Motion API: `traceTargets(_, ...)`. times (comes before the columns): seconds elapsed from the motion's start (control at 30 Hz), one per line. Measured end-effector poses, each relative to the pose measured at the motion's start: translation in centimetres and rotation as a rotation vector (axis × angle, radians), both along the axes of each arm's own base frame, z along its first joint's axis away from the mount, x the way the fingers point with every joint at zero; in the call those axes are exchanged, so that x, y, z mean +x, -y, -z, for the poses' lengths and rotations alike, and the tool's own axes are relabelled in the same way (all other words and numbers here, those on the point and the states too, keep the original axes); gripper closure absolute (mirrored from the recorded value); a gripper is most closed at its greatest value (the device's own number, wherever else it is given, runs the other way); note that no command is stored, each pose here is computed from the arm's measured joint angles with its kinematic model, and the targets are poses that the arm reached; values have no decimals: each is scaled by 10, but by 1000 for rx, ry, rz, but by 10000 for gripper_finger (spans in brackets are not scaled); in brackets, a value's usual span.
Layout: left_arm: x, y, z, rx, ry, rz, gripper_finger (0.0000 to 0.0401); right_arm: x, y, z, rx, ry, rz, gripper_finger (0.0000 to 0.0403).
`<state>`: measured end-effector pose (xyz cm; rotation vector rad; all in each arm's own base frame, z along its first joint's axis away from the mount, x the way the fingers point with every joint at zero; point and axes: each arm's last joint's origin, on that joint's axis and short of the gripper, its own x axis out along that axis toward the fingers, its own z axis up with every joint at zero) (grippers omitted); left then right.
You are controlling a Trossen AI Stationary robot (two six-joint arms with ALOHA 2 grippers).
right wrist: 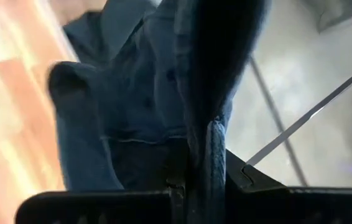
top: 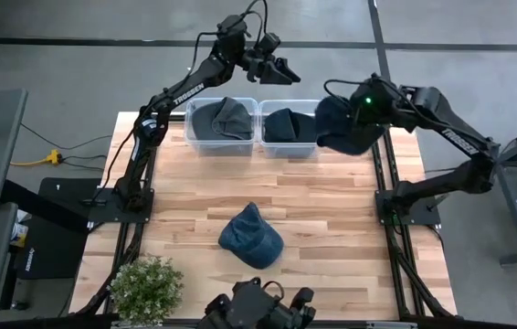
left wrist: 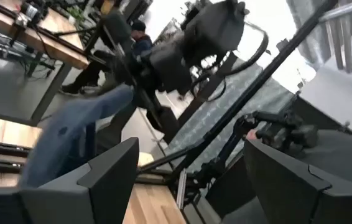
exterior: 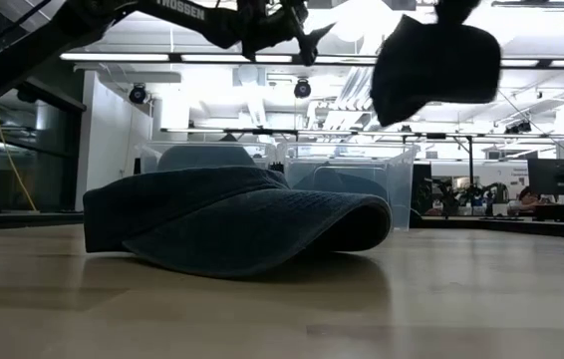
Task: Pick & Place hat
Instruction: Put the top blue cap into the right transparent bin
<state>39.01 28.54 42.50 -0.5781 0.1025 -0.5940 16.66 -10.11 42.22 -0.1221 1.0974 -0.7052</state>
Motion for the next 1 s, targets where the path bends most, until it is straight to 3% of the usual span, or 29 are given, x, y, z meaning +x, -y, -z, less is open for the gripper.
traceTargets(0.13, 1, -1, 7, 61, 10, -8, 115, 10, 12, -6, -40, 47, -10, 375)
traceTargets(0.33, 2, -1, 12, 241, 103, -24, 115, 13, 34, -5, -14, 105, -27, 375)
traceTargets(0.5, 3, -1, 15, 274, 107, -50, 115, 9, 51, -7, -32, 131, -47, 375)
traceTargets(0.83, 6, -10, 35, 366, -61, -385, 115, 1, 59, -6, 5, 144, -109, 375)
traceTargets(1.0, 5, -11, 37, 371, -88, -414, 115, -1, 63, -7, -5, 139, -147, 375)
